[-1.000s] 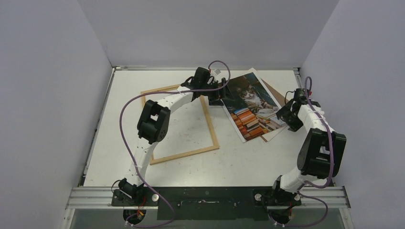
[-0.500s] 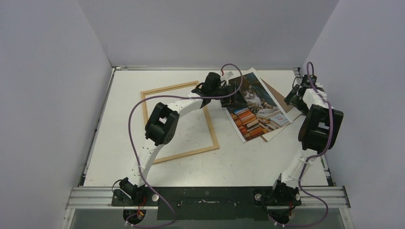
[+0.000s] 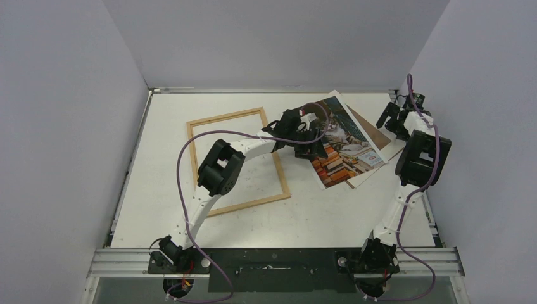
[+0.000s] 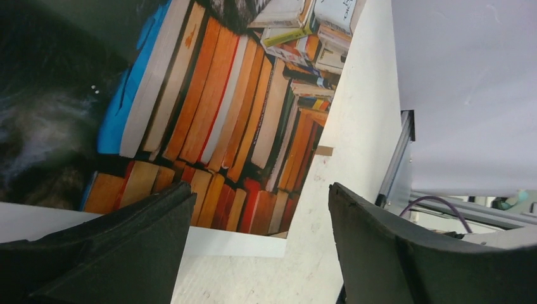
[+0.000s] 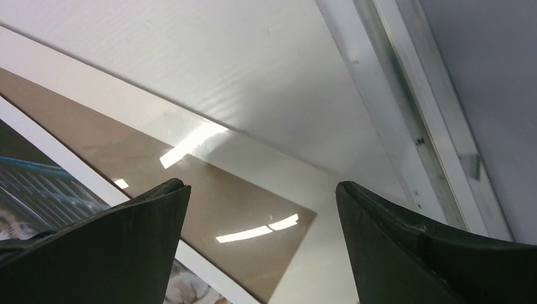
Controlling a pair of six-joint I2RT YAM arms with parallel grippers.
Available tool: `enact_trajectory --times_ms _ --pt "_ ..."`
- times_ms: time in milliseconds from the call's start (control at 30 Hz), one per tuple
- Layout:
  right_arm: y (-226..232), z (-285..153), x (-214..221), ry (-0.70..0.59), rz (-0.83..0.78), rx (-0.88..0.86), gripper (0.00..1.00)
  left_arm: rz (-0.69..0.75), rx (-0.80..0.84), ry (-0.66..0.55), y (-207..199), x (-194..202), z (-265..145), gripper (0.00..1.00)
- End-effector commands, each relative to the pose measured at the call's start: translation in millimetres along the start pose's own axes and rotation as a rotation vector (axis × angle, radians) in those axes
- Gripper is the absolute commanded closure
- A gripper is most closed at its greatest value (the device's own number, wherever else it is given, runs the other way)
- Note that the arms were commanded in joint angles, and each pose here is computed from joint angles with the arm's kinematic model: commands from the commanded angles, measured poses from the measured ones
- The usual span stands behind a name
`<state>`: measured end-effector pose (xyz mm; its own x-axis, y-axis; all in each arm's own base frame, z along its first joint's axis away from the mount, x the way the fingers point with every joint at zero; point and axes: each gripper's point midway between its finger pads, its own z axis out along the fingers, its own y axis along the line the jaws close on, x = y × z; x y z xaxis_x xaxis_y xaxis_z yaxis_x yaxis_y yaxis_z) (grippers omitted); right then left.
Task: Put the photo into the frame
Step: Adjust the photo frame item at the center of the board.
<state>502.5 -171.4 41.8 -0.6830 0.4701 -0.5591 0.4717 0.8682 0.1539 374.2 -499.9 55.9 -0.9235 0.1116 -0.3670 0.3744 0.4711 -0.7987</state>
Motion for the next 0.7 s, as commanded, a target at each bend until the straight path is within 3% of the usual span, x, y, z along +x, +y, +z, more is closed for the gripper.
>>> enact_trajectory --times_ms 0,400,667 --pt "14.6 18.4 -15.6 -0.03 -0.045 -0.091 0.11 0.037 -0.181 0.064 37.5 16.4 -17.0 0.24" --pt "-0.4 47.4 8.9 0.05 -0.069 -0.046 0.11 0.057 -0.378 0.108 68.5 19.3 -47.6 0.3" --pt "17.1 3.1 50.7 0.158 0.023 -0.142 0.13 0.098 -0.506 0.081 82.5 0.4 -68.6 0.3"
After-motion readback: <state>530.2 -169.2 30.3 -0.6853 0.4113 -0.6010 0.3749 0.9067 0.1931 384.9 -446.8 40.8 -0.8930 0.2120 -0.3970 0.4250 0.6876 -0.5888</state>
